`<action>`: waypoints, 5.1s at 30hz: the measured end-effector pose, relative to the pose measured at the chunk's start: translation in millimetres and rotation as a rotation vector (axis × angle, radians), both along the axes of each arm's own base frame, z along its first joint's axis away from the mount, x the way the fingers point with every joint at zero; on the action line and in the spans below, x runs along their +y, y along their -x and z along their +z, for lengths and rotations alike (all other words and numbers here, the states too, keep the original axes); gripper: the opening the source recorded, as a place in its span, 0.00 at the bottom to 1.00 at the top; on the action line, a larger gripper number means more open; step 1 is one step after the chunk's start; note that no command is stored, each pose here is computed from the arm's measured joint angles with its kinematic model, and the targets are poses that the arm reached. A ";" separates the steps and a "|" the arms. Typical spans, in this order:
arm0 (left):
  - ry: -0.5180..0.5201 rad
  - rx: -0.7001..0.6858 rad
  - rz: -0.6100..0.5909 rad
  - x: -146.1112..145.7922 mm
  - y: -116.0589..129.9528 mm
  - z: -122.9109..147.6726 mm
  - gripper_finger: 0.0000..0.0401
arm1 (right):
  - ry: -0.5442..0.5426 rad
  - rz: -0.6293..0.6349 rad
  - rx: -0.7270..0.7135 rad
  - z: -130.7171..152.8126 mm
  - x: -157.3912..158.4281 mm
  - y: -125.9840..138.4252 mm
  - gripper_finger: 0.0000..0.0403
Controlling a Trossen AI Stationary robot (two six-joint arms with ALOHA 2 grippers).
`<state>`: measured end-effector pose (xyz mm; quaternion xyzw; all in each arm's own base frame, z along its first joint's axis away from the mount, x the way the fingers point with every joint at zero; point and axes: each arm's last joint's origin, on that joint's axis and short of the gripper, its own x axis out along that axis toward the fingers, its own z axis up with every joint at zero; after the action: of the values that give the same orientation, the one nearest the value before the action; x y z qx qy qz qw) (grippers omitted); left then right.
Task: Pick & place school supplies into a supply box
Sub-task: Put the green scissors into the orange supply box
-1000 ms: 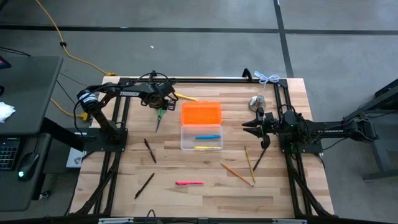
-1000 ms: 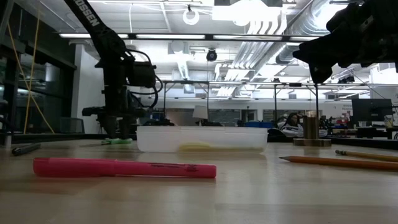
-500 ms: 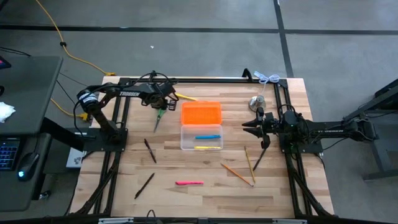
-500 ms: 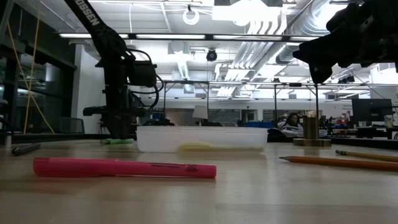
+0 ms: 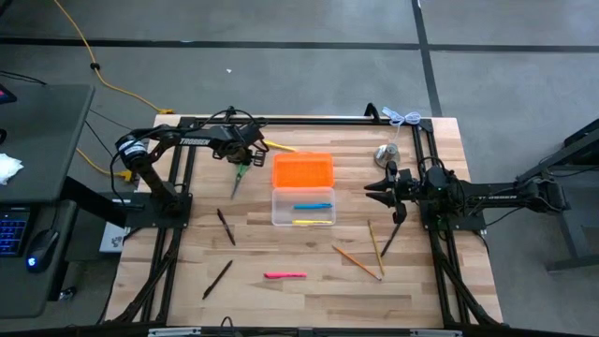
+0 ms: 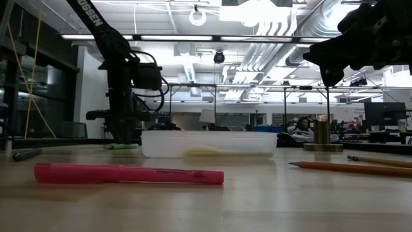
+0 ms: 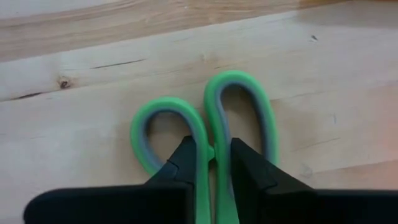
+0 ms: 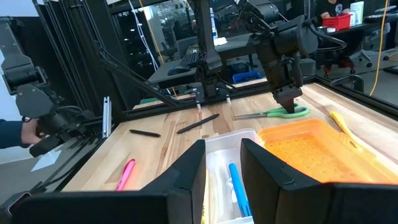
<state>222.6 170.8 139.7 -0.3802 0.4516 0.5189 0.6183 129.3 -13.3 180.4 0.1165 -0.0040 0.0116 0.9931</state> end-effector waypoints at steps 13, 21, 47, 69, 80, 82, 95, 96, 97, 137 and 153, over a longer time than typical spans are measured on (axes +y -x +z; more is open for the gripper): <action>-0.023 -0.041 -0.010 -7.3 7.1 23.3 0.22 | -0.001 0.000 0.000 0.0 0.0 0.0 0.19; -0.019 -0.112 -0.073 -21.6 1.7 37.9 0.22 | -0.001 0.000 0.001 -0.1 0.0 0.0 0.19; -0.264 -0.860 -0.265 -73.6 26.7 167.0 0.22 | 0.000 0.000 0.000 0.1 0.0 0.0 0.19; -0.335 -1.547 -0.817 -88.2 23.1 235.7 0.22 | 0.000 0.000 0.001 -0.1 0.0 0.0 0.19; -0.496 -1.766 -1.020 -96.5 33.6 262.4 0.22 | 0.000 0.000 0.000 0.0 0.0 0.0 0.19; -0.522 -1.789 -1.042 -97.5 35.4 265.2 0.22 | 0.000 0.000 0.000 0.0 0.0 0.0 0.19; -0.650 -1.897 -1.158 -103.9 45.6 278.1 0.22 | 0.019 0.000 0.000 0.0 0.0 0.0 0.19; -0.653 -1.899 -1.160 -104.0 45.8 278.3 0.22 | 0.019 0.000 0.000 0.1 0.0 0.0 0.19; -0.653 -1.899 -1.160 -104.0 45.8 278.3 0.22 | 0.019 0.000 0.000 0.0 0.0 0.0 0.19; -0.164 -1.664 -0.395 -80.6 20.4 236.6 0.22 | 0.008 0.000 0.000 0.1 0.0 0.0 0.19; -0.169 -1.625 -0.312 -78.3 19.7 231.8 0.22 | 0.008 0.000 0.000 0.1 0.0 0.0 0.19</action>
<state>202.9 92.5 371.6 -0.5218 -0.1285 0.0232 0.8430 129.3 -13.3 180.5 0.1123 -0.0041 0.0117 0.9936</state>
